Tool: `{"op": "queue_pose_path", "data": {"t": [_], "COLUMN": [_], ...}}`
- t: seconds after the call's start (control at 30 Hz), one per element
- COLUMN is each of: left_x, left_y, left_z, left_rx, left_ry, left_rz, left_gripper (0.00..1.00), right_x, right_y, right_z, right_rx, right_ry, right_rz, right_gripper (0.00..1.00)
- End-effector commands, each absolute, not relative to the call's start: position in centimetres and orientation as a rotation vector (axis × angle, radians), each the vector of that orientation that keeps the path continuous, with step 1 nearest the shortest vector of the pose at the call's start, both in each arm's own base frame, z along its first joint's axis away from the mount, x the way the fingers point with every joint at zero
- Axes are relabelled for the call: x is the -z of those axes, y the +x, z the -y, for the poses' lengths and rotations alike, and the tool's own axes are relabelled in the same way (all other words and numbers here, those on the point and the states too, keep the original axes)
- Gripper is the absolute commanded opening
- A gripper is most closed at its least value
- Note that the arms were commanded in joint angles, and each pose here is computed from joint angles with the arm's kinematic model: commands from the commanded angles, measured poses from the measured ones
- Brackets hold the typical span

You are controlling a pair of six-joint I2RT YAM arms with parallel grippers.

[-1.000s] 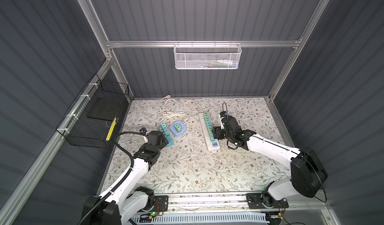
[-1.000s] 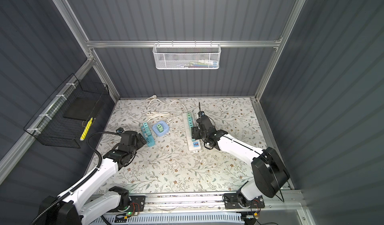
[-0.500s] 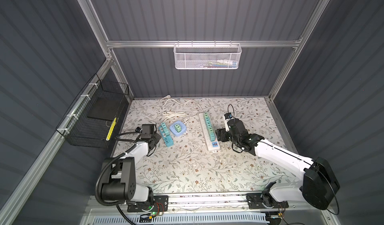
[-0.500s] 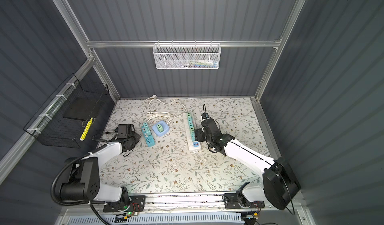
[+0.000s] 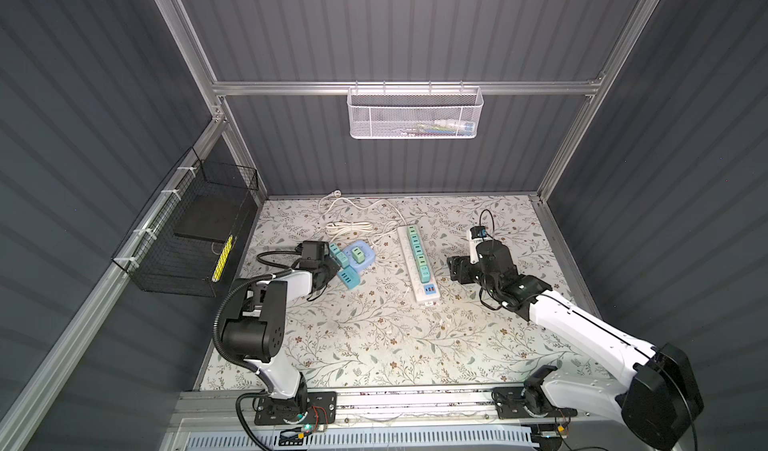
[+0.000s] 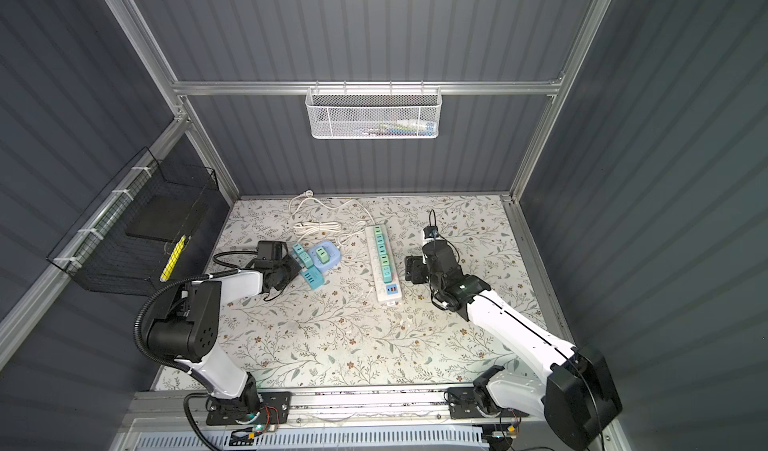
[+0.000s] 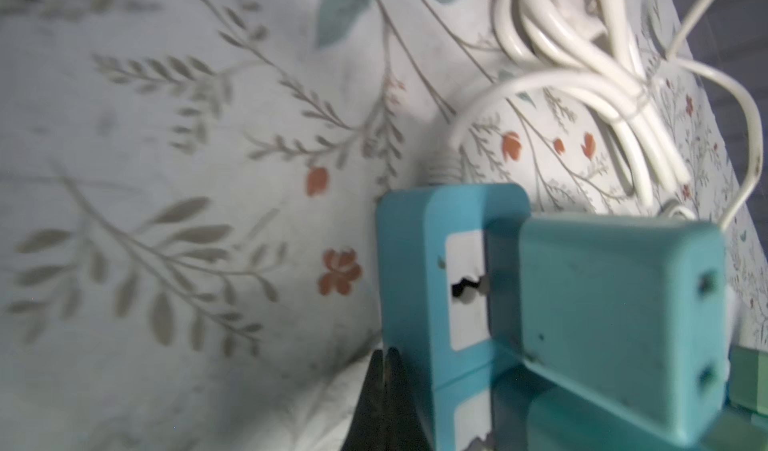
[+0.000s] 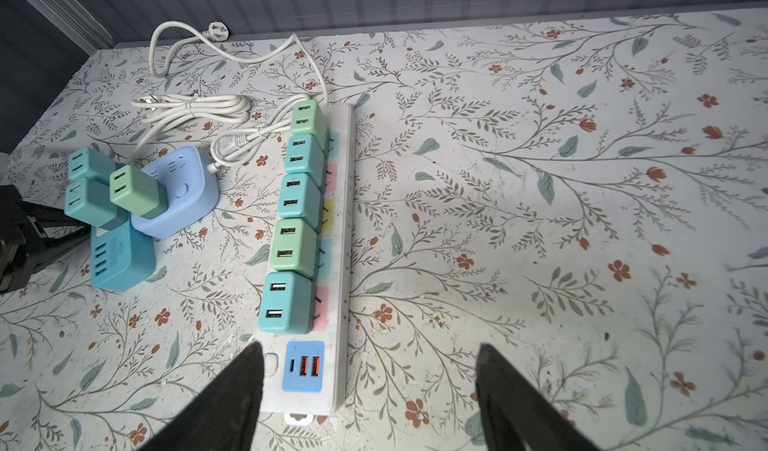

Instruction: Insert the plug

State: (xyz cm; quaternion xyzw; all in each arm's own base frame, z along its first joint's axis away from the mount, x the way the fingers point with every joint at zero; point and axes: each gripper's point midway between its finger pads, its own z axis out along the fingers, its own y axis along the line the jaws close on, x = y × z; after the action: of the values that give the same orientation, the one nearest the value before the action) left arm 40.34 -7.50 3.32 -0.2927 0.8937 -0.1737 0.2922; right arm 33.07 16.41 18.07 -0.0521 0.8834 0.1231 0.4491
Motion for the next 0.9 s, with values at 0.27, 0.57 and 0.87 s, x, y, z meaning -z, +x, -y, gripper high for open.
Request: {"op": "queue_pose_path", "data": {"t": [0.27, 0.57, 0.87], "left_x": [-5.8, -16.9, -23.0], "left_y": [41.2, 37.4, 37.1], "left_z": [12.7, 7.8, 5.9], "left_rx": [0.538, 0.269, 0.127], "left_ry": [-0.525, -0.392, -0.271], "left_rz": [-2.37, -2.205, -2.06], "left_gripper": [0.0, 0.56, 1.0], "right_x": [-18.5, -22.4, -20.6], "right_y": [33.0, 33.4, 35.5], "right_z": [-14.5, -13.0, -14.2], "right_rx": [-0.274, -0.252, -0.228], "right_ry": [-0.083, -0.033, -0.122], "right_rz": [-2.18, -2.078, -2.037], "right_gripper": [0.81, 0.98, 0.99]}}
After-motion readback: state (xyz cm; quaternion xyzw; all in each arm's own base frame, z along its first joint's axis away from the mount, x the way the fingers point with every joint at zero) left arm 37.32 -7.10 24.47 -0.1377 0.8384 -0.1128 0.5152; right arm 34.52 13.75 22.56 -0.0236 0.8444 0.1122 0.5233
